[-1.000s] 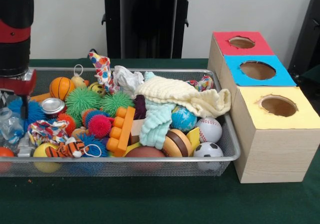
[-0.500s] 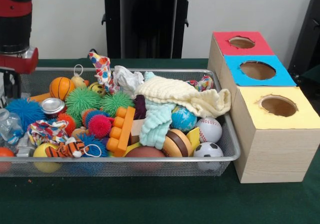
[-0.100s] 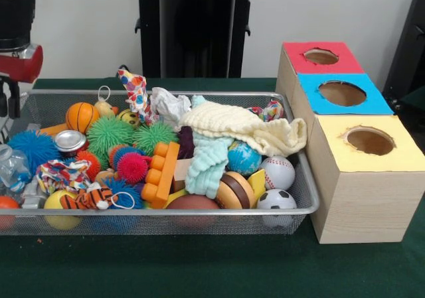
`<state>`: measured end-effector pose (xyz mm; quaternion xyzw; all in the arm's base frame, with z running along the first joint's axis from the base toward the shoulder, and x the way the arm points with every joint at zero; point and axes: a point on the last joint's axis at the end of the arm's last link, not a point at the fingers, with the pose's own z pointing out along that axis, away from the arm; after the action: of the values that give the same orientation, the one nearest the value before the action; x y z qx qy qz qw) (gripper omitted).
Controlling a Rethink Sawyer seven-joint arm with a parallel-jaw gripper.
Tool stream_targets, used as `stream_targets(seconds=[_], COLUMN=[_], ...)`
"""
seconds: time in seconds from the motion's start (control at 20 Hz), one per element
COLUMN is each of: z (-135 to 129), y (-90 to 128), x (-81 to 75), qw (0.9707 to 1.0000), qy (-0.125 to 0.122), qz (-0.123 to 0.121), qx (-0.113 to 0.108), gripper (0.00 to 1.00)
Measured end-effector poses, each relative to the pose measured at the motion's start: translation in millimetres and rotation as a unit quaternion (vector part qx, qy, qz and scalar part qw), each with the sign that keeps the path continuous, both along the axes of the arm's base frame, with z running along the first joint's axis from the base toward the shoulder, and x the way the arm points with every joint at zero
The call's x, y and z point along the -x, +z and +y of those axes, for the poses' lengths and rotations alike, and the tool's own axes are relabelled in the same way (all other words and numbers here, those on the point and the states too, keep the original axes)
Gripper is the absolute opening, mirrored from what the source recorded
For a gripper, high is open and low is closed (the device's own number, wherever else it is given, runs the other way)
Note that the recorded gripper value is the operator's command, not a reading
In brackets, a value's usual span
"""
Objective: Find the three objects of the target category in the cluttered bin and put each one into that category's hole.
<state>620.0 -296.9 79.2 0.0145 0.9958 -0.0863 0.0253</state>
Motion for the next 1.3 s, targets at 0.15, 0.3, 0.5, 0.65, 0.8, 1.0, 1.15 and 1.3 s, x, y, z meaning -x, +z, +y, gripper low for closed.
stream_targets(seconds=[0.15,0.3,0.5,0.65,0.8,1.0,1.15,1.3], z=[0.7,2.7,8.8,12.1,16.4,22.0,22.9,21.2], y=[-0.4,-4.1,-24.4,-41.4,-61.4,-79.0,-82.7,-77.1], x=[-0.5,-0.6,1.5,5.1,9.7,13.6,14.1,11.9], qw=[1.0,1.0,0.9996,0.9992,0.9986,0.9983,0.9987,0.999], qy=[0.0,0.0,-0.004,-0.006,-0.007,-0.003,0.011,0.018], qz=[0.0,0.001,0.004,0.004,0.003,0.0,-0.005,-0.008], qx=[-0.001,-0.006,-0.028,-0.04,-0.052,-0.058,-0.049,-0.039], gripper=[1.0,1.0,1.0,1.0,1.0,1.0,1.0,1.0])
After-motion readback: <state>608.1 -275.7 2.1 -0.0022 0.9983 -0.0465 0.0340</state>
